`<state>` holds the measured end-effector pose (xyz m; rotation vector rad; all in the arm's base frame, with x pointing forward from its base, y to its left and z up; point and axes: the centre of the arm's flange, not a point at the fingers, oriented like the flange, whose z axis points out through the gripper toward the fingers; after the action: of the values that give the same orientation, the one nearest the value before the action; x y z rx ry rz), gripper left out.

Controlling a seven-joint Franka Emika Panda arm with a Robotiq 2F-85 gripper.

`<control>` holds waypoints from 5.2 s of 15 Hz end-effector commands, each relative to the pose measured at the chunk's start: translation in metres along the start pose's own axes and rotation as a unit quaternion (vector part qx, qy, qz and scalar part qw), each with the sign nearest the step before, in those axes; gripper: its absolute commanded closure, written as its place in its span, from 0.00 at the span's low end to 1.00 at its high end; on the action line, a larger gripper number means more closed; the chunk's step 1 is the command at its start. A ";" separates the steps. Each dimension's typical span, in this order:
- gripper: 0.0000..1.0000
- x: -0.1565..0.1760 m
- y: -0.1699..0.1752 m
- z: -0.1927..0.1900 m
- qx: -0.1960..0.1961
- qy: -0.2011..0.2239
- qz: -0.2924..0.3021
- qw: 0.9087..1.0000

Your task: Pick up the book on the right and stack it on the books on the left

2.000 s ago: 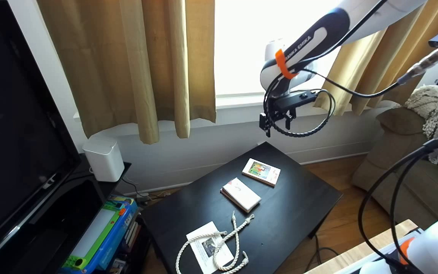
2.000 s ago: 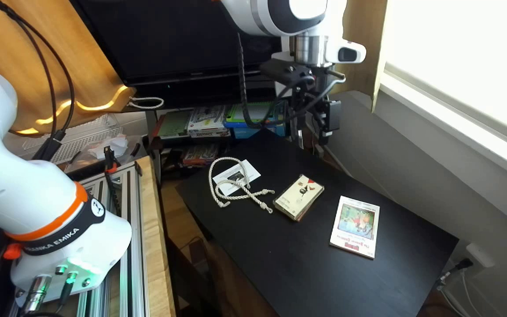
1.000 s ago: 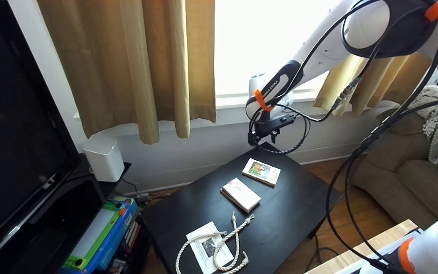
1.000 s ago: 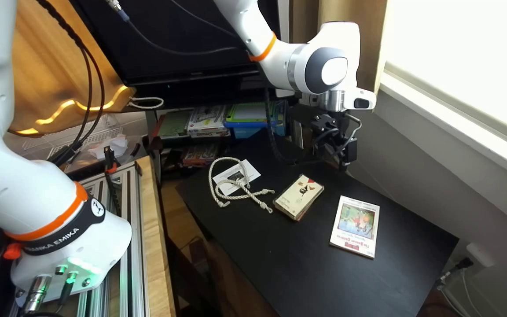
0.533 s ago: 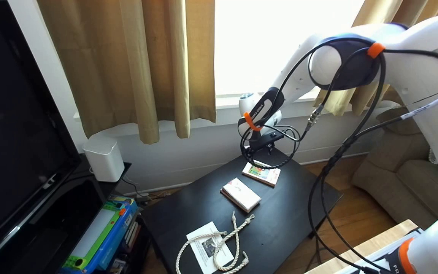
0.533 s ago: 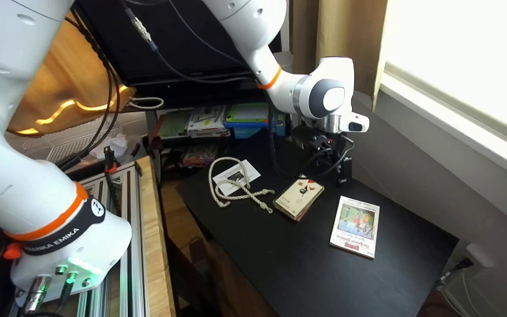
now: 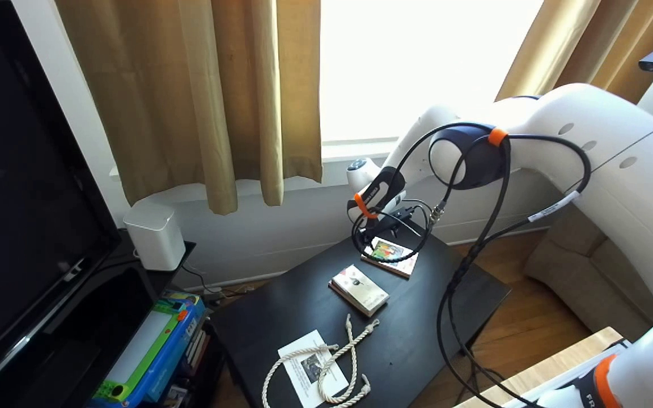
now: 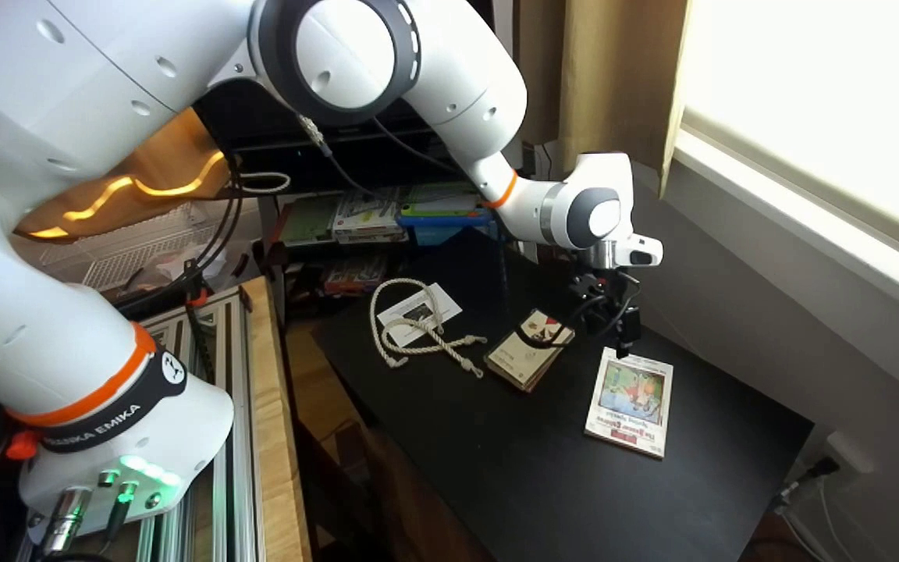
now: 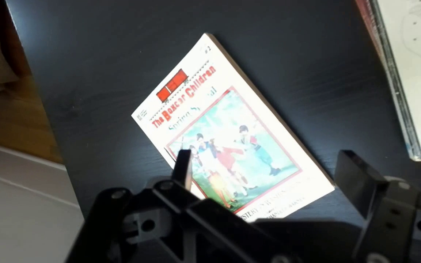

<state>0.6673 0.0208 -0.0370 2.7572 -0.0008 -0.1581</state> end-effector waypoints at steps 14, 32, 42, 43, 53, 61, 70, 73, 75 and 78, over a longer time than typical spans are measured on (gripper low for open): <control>0.00 0.034 -0.022 0.050 -0.007 0.031 0.004 0.999; 0.00 0.042 -0.053 0.098 0.003 0.088 -0.084 0.993; 0.00 0.024 -0.039 0.126 -0.030 0.043 -0.122 0.991; 0.00 0.023 -0.037 0.129 -0.029 0.048 -0.126 0.990; 0.77 0.016 -0.041 0.148 -0.020 0.055 -0.162 0.985; 1.00 0.016 -0.035 0.135 -0.002 0.063 -0.161 0.985; 0.99 0.014 -0.019 0.095 0.017 0.073 -0.161 0.984; 0.99 0.013 -0.017 0.077 0.025 0.075 -0.167 0.983; 0.99 0.012 -0.018 0.066 0.027 0.065 -0.168 0.983; 0.99 0.009 -0.018 0.051 0.031 0.049 -0.163 0.985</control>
<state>0.6748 0.0161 -0.1074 2.7759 0.4876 -0.0404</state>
